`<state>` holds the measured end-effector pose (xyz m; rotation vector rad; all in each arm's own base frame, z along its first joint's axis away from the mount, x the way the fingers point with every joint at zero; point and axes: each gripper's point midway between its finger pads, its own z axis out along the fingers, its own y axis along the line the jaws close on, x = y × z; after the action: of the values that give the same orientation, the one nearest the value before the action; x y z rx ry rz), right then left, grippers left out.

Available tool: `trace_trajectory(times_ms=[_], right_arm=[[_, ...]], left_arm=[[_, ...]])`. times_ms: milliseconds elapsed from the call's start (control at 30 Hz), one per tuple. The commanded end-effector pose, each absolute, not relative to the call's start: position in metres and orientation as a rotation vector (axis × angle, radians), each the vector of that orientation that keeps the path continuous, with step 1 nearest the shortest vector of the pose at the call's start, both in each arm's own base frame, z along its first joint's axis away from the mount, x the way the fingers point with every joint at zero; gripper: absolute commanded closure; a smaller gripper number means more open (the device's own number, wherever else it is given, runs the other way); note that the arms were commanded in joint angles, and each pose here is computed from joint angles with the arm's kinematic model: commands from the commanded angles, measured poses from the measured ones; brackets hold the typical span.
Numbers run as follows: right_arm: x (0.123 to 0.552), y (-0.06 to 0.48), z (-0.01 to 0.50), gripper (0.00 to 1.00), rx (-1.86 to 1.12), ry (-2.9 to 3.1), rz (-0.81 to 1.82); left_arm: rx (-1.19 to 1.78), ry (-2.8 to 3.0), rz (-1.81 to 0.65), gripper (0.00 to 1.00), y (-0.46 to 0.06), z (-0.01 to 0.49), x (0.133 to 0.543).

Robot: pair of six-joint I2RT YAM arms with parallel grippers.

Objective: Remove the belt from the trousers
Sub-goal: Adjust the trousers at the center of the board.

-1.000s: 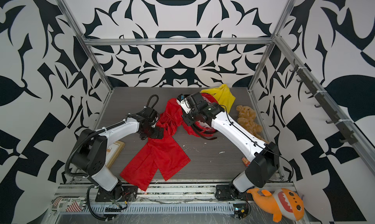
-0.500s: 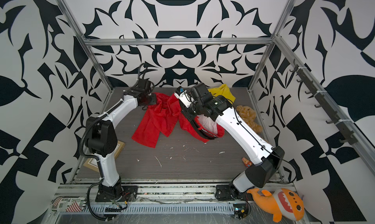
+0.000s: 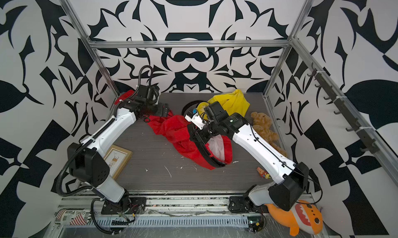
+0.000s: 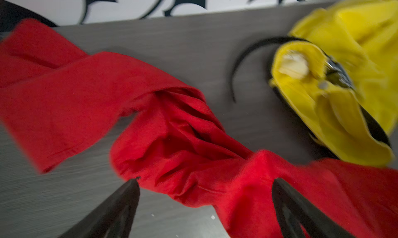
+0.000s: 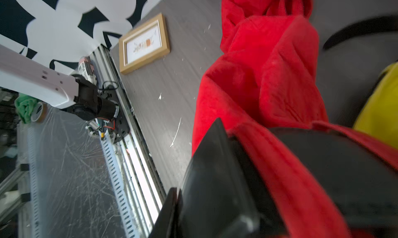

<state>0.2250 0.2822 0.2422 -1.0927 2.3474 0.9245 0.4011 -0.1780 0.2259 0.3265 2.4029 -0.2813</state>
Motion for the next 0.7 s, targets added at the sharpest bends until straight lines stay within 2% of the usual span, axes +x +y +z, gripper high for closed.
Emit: trace_trajectory(times_ms=[0,100,300,467,667], right_arm=[[0.224,0.299,0.258,1.0,-1.115,2.241,1.065],[0.232,0.293,0.247,1.0,-1.095,2.288,1.072],[0.242,0.286,0.241,1.0,-1.064,2.333,1.116],[0.244,0.287,0.241,1.0,-1.09,2.347,1.133],[0.243,0.285,0.249,1.0,-1.108,2.337,1.136]], left_arm=[[0.468,2.242,-0.526,0.01,-0.207,0.267,0.365],[0.673,2.197,-0.656,0.01,-0.23,0.258,0.32],[0.871,2.14,-0.825,0.01,-0.249,0.232,0.267],[0.978,2.213,-0.84,0.01,-0.276,0.187,0.258],[0.966,2.206,-0.978,0.0,-0.299,0.176,0.261]])
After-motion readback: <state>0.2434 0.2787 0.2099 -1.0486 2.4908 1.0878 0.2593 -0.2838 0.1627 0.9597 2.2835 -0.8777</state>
